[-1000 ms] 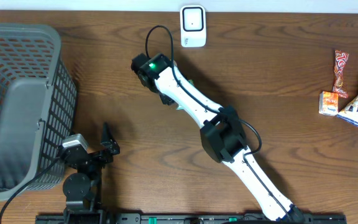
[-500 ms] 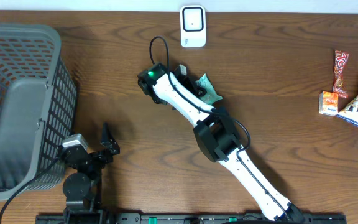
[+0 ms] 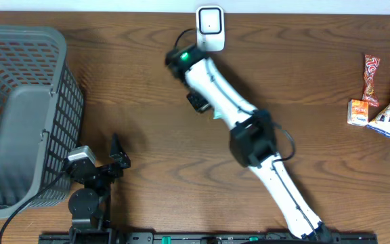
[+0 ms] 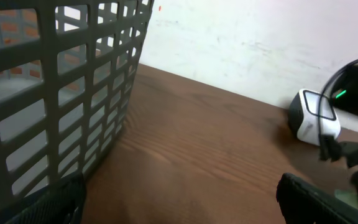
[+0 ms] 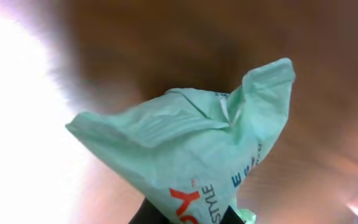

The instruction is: Scan the item barcode

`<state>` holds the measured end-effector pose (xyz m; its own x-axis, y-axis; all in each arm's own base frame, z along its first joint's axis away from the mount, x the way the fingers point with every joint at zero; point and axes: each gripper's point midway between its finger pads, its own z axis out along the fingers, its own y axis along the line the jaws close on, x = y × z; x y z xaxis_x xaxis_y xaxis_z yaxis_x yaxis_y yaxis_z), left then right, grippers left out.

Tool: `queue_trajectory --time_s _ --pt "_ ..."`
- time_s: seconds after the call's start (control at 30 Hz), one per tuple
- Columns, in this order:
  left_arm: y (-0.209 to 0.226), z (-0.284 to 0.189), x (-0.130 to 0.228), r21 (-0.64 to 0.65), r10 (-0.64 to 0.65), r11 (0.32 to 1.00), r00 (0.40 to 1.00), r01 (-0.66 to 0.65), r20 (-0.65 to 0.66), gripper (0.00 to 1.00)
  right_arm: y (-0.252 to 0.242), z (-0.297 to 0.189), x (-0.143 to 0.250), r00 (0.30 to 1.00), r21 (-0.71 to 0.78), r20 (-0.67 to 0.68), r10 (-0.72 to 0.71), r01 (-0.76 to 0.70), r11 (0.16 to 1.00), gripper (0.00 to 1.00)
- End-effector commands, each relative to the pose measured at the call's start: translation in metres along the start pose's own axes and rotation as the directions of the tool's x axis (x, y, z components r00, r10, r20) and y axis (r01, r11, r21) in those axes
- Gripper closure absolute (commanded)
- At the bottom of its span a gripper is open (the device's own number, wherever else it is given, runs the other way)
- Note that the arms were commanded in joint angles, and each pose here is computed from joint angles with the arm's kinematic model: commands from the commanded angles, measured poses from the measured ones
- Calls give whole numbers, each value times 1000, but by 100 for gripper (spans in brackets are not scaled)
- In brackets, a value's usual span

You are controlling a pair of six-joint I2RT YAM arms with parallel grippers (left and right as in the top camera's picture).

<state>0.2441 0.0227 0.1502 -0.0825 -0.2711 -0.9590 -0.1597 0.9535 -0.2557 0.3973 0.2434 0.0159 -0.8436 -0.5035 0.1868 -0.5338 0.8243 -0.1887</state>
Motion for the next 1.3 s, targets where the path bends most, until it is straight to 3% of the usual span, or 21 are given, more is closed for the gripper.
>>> queue_trajectory --time_s 0.0,0.13,0.33,0.47,0.63,0.7,0.87,1.1,1.27 --pt "7 1 17 -27 1 1000 999 -2 -50 2 80 -52 3 973 -638 157 -168 229 735 99" --pt "7 1 17 -27 1 1000 999 -2 -50 2 80 -80 -2 962 -814 250 -109 270 514 99" --pt "7 1 17 -27 1 1000 999 -2 -49 2 81 -90 1 947 -919 318 -43 319 230 99" --pt "7 1 17 -27 1 1000 999 -2 -49 2 92 -86 8 957 -957 288 18 287 45 99" --pt "7 1 17 -27 1 1000 999 -2 -49 2 98 -92 7 982 -971 131 133 154 -182 99" --pt "7 1 17 -27 1 1000 999 -2 -49 2 102 -85 11 993 -978 41 113 63 -199 99" --pt "7 1 17 -27 1 1000 999 -2 -49 2 111 -101 25 995 -979 44 90 61 -196 99" --pt "7 1 17 -27 1 1000 999 -2 -49 2 99 -179 96 954 -948 285 94 295 -117 99" --pt "7 1 17 -27 1 1000 999 -2 -49 2 94 -193 155 928 -923 347 138 364 -124 99"
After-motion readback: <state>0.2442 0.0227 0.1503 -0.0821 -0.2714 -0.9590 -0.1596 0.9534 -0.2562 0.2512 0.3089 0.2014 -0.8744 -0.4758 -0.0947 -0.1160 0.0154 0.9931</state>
